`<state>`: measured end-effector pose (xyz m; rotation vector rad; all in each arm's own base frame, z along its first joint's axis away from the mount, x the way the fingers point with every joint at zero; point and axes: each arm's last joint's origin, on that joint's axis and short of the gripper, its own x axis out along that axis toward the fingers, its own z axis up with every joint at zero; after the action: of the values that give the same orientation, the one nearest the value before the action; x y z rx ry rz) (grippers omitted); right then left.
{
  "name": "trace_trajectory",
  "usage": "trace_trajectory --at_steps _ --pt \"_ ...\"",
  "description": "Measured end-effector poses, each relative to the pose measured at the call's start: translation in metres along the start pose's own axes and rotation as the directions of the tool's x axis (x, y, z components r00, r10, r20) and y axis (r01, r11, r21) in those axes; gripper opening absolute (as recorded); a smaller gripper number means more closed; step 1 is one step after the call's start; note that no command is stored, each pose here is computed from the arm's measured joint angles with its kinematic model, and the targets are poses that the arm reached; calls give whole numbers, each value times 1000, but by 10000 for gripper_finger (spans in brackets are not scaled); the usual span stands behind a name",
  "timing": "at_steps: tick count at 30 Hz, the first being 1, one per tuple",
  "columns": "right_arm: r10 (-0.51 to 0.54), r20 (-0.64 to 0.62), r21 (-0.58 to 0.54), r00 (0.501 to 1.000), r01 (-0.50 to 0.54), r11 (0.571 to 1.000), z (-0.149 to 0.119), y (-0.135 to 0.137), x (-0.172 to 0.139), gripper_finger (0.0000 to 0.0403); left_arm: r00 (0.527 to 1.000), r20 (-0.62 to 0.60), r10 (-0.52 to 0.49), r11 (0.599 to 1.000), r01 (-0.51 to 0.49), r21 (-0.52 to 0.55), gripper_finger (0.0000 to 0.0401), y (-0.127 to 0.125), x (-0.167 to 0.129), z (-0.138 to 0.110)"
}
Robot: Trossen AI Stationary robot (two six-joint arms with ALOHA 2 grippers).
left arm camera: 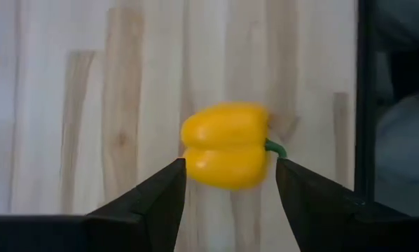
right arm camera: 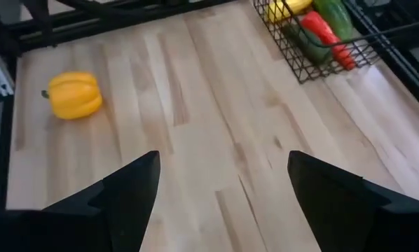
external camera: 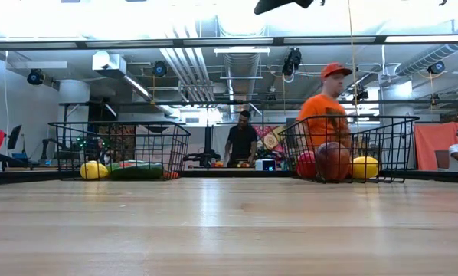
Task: Sort produce into baskets
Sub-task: Put the yellow bell pepper into the left black wire basket
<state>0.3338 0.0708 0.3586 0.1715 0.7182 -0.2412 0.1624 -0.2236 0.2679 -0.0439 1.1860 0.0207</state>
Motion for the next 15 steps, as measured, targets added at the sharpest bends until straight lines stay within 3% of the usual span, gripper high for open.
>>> trace_trajectory --at_steps 6,15 --pt "-80 18 -15 997 80 997 -16 24 8 302 1000 -12 22 998 -23 -59 235 0 5 -4" --pt "-85 -8 -40 996 85 996 -32 50 25 313 998 -16 60 998 -60 -8 354 -10 23 -4"
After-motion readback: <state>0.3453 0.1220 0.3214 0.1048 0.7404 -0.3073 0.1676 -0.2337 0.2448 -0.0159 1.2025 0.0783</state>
